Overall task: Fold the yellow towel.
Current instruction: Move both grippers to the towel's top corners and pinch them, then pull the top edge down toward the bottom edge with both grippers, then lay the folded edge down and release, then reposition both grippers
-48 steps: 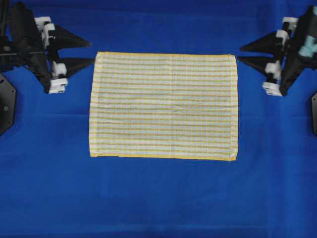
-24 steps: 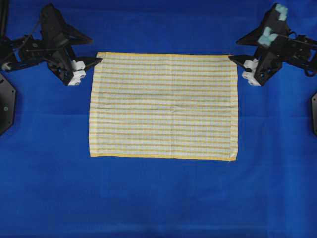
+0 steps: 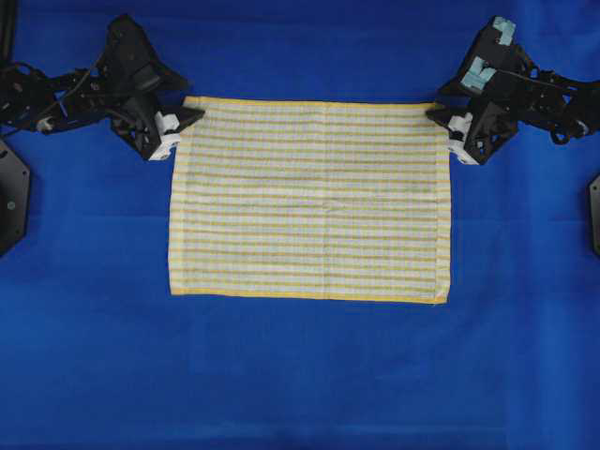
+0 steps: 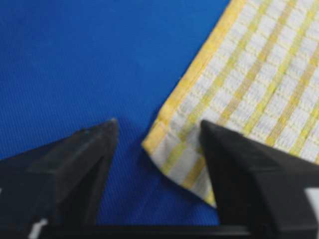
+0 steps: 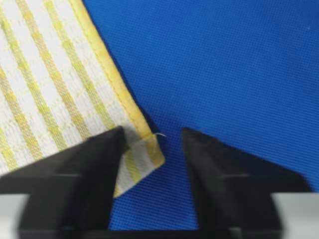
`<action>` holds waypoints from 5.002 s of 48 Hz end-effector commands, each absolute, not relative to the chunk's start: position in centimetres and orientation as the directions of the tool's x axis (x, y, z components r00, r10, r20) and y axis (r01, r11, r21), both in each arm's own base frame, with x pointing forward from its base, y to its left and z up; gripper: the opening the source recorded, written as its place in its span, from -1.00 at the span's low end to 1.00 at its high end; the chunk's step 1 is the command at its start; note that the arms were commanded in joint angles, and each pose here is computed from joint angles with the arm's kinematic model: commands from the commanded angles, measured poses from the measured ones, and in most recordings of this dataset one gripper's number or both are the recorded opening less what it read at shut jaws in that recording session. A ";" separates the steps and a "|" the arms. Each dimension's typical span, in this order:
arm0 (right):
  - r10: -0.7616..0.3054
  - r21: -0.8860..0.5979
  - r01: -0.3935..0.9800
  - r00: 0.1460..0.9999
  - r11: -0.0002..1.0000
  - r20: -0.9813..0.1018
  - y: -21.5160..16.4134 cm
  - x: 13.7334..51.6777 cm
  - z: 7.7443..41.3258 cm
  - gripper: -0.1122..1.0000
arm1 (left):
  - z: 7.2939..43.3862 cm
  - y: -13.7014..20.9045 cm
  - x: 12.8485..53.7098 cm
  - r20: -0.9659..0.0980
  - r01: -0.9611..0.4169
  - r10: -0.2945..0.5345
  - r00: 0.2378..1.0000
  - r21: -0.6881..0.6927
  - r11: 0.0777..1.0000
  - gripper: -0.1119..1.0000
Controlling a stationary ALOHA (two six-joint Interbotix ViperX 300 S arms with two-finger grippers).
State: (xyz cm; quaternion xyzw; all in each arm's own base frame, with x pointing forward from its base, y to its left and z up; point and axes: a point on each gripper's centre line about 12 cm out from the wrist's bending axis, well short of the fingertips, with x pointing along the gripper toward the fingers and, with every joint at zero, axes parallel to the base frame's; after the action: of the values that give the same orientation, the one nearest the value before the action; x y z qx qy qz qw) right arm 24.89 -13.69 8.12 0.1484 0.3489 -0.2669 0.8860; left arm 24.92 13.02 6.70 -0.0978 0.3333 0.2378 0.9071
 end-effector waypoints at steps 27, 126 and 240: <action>-0.419 0.077 0.584 0.662 0.808 -0.622 -14.8 25.7 9.7 -0.72 | 7.5 13.6 25.7 -0.626 -0.502 0.380 0.681 -0.021 0.865 -0.70; -0.001 0.291 0.223 0.796 0.931 -0.605 0.4 24.4 14.2 -0.72 | 14.9 -3.9 25.5 -0.466 -0.011 -0.121 0.876 -0.270 0.963 -0.70; -0.115 0.199 0.380 0.662 0.903 -0.741 -4.1 26.4 9.9 0.49 | 8.8 3.6 27.5 -0.794 -0.277 0.080 0.603 -0.113 0.954 0.44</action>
State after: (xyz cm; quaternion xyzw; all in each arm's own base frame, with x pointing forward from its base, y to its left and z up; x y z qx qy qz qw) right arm 25.82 -3.99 9.46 0.1742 0.3978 -0.1403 0.8898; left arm 27.22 3.37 8.48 -0.1127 0.4345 0.0989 0.8881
